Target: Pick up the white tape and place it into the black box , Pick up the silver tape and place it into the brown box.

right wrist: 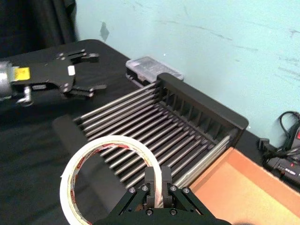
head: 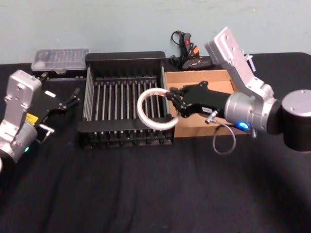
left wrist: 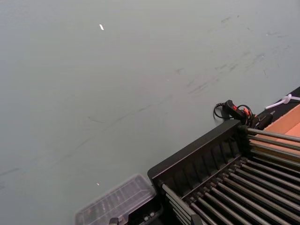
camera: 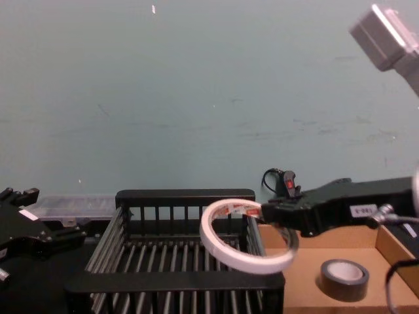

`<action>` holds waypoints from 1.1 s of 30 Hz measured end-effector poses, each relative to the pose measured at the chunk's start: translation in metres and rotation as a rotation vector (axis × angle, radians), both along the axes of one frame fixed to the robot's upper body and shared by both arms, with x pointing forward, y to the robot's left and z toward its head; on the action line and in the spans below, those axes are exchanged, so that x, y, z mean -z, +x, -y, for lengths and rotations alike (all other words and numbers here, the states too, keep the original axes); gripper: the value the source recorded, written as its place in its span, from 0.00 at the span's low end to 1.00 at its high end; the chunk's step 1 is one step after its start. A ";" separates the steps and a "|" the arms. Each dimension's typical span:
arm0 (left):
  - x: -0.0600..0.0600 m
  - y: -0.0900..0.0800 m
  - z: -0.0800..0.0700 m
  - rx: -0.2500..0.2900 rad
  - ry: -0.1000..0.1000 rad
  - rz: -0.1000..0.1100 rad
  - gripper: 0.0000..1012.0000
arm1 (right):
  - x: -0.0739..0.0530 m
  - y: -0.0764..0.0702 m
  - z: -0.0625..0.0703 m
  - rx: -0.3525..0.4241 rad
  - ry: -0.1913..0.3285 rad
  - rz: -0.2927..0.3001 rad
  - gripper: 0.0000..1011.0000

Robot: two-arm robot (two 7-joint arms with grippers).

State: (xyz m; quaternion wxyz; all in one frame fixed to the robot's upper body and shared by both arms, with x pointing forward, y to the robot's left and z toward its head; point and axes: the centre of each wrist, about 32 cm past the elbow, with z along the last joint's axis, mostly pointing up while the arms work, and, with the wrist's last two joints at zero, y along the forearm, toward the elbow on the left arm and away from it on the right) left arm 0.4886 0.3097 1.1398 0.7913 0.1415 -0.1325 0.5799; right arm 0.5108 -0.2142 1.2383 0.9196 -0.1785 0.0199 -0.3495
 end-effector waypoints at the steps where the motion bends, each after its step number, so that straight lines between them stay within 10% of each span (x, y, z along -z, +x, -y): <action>1: 0.000 0.000 0.000 0.000 0.000 0.000 0.99 | 0.000 0.003 -0.001 0.002 0.001 0.000 0.09; 13: 0.000 0.000 0.000 0.000 0.000 0.000 0.99 | 0.010 0.041 -0.021 0.021 0.005 0.038 0.09; 33: 0.000 0.000 0.000 0.000 0.000 0.000 0.99 | 0.043 0.066 -0.054 0.046 -0.037 0.107 0.09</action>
